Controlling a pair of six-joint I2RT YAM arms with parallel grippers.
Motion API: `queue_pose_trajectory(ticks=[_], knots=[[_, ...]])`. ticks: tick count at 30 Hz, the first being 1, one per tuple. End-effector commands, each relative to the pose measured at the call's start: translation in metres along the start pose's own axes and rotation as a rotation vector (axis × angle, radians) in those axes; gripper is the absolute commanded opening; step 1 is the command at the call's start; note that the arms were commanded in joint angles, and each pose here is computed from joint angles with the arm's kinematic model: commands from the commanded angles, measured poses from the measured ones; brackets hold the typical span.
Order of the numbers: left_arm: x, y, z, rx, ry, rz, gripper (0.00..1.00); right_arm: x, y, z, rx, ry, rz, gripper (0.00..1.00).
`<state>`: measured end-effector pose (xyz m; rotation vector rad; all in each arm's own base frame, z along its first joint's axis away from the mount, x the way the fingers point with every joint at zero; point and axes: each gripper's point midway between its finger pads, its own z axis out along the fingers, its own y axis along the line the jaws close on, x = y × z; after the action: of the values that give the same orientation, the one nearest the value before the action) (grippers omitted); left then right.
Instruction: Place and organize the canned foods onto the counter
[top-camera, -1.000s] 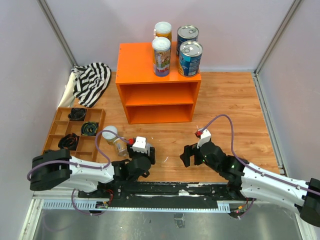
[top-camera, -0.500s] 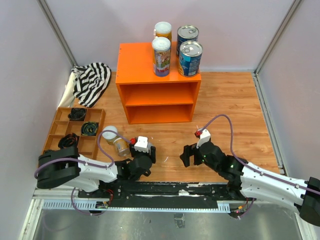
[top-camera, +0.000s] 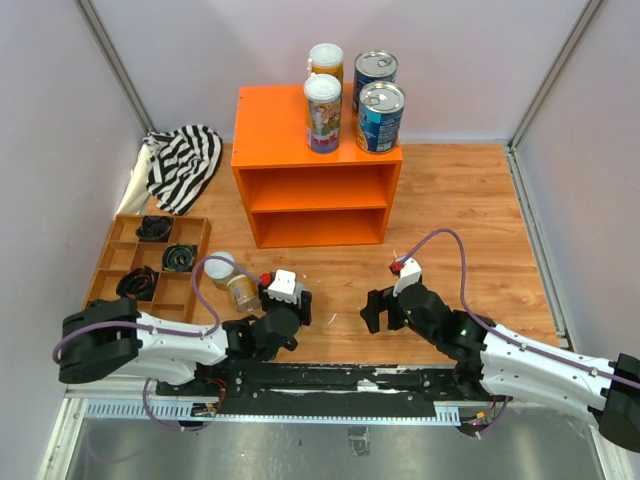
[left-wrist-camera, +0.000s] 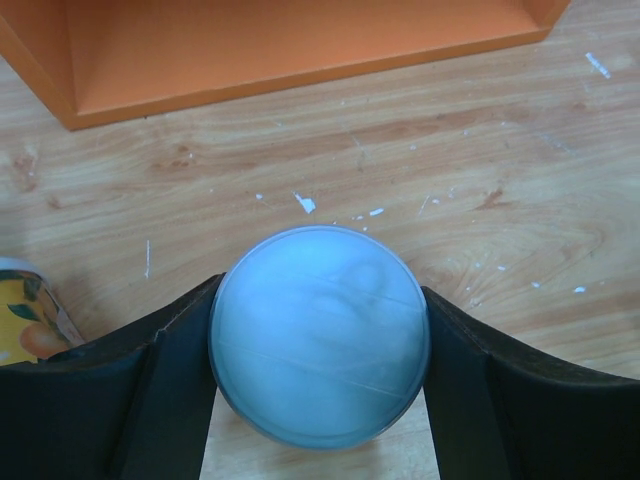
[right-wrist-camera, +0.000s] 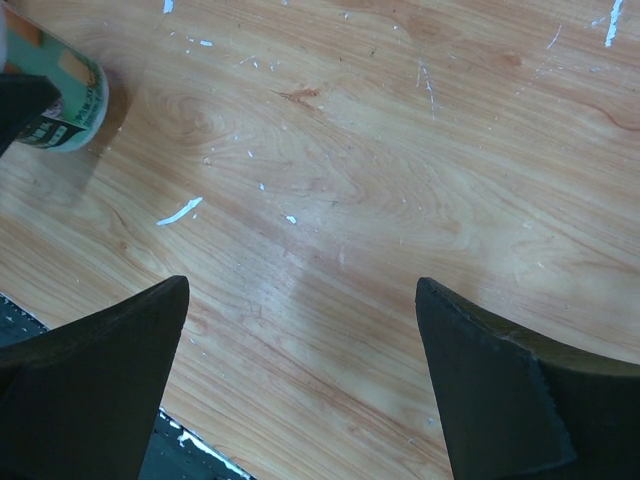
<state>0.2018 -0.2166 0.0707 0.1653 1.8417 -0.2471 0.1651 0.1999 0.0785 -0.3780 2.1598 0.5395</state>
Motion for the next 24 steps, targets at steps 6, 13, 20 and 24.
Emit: queue_pose_trajectory(ticks=[6, 13, 20, 24], knots=[[-0.070, -0.020, -0.006, 0.014, -0.062, -0.050, 0.00, -0.007, 0.004, 0.001, 0.003, -0.020, -0.002, 0.96], [-0.127, -0.023, -0.018, -0.015, -0.095, -0.061, 0.00, -0.001, 0.003, 0.000, -0.011, -0.020, 0.016, 0.96], [-0.197, -0.028, -0.029, -0.063, -0.136, -0.040, 0.00, 0.012, 0.000, 0.000, -0.019, -0.004, 0.036, 0.95], [-0.239, -0.032, -0.035, -0.082, -0.160, -0.024, 0.00, 0.018, -0.002, -0.001, -0.024, -0.003, 0.048, 0.95]])
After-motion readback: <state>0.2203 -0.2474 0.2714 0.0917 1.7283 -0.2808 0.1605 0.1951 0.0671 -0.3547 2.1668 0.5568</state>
